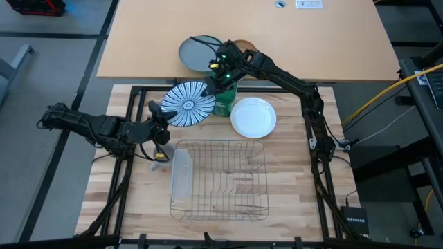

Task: Sort dishes
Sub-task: Put the blue plate in the dish rack

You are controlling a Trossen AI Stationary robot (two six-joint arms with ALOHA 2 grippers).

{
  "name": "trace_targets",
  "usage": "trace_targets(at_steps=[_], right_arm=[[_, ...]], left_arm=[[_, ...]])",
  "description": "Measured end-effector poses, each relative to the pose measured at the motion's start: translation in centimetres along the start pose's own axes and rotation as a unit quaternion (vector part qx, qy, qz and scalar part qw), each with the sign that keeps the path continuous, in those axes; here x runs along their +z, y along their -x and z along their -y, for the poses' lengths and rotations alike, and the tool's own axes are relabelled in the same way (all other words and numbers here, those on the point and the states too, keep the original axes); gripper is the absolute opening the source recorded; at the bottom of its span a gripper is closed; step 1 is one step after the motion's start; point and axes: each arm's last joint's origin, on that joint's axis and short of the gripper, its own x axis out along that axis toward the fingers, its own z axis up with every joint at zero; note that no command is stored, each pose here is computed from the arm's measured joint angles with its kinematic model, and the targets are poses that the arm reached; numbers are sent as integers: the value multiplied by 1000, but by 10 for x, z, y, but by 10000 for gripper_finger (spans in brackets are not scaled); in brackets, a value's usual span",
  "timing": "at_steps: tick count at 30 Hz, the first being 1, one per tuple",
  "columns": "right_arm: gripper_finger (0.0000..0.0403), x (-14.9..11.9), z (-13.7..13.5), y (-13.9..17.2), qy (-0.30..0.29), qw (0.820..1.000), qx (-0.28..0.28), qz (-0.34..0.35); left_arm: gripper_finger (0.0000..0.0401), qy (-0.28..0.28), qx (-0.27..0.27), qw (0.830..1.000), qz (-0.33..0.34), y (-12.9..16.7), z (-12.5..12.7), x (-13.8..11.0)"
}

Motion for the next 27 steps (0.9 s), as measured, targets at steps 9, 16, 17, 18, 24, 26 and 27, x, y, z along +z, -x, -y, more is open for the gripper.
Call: trace_targets(at_steps=[9,16,17,18,24,26,27], right_arm=[[115,2,1,0,118,992,-39,30],[116,3,2,0,175,982,-59,40],[116,4,2,0,179,981,-62,41],[116,4,2,0,184,980,-64,42],[116,4,2,1,169,982,-65,46],[116,5,3,2,167,982,-68,48],[116,6,4,2,166,982,-70,50]], left_arm=[[15,51,-1,999,14,8,1,0],[15,70,-5,997,29,13,4,3],[15,74,-6,997,31,13,4,4],[15,76,-6,997,32,14,4,4],[15,79,5,997,23,14,3,4],[15,79,8,997,20,14,3,4],[15,80,8,997,20,14,3,4]])
